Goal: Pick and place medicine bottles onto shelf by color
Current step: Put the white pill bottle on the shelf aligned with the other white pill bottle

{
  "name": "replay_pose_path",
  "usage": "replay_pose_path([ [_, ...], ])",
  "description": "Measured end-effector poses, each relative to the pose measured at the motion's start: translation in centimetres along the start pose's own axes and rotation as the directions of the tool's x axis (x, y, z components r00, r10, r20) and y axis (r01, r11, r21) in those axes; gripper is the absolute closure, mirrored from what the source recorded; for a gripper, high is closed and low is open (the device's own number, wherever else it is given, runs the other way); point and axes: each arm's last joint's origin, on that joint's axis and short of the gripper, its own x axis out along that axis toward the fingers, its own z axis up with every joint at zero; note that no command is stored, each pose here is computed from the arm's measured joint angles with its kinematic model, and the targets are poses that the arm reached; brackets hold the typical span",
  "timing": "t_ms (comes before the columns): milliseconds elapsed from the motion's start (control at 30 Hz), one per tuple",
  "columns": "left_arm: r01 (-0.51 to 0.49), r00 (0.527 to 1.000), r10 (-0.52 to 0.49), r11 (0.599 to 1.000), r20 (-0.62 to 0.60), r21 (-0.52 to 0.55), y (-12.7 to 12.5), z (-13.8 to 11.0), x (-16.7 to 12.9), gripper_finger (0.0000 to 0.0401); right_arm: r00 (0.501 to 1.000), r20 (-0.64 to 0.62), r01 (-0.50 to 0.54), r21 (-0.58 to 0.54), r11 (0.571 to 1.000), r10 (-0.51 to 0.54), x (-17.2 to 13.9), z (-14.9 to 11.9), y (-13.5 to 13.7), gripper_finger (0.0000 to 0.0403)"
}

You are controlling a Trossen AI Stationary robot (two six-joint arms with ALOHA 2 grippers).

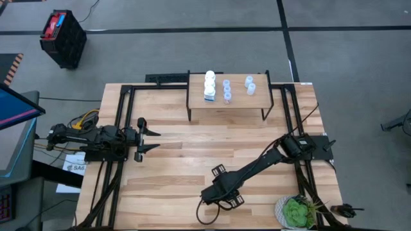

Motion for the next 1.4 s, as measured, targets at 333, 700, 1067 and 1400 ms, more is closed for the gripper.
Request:
replay_pose_path([
  [333,0.0,1.0,0.0,1.0,0.0,0.0,0.0,0.0,0.0,0.0207,1.0,-0.008,0.001,-0.005,1.0,-0.001,-2.4,0.0,0.4,0.0163],
  [700,0.0,1.0,0.0,1.0,0.0,0.0,0.0,0.0,0.0,0.0207,0.987,-0.163,0.006,-0.068,0.998,-0.017,-1.0,-1.5,2.6,0.0163],
  [1067,0.0,1.0,0.0,1.0,0.0,0.0,0.0,0.0,0.0,0.0207,0.98,-0.16,0.091,-0.171,0.981,-0.119,-0.5,-1.6,2.8,0.0163],
  [1400,0.0,1.0,0.0,1.0,0.0,0.0,0.0,0.0,0.0,0.0207,0.98,-0.16,0.085,-0.201,0.976,-0.118,0.9,-1.8,2.8,0.0163],
])
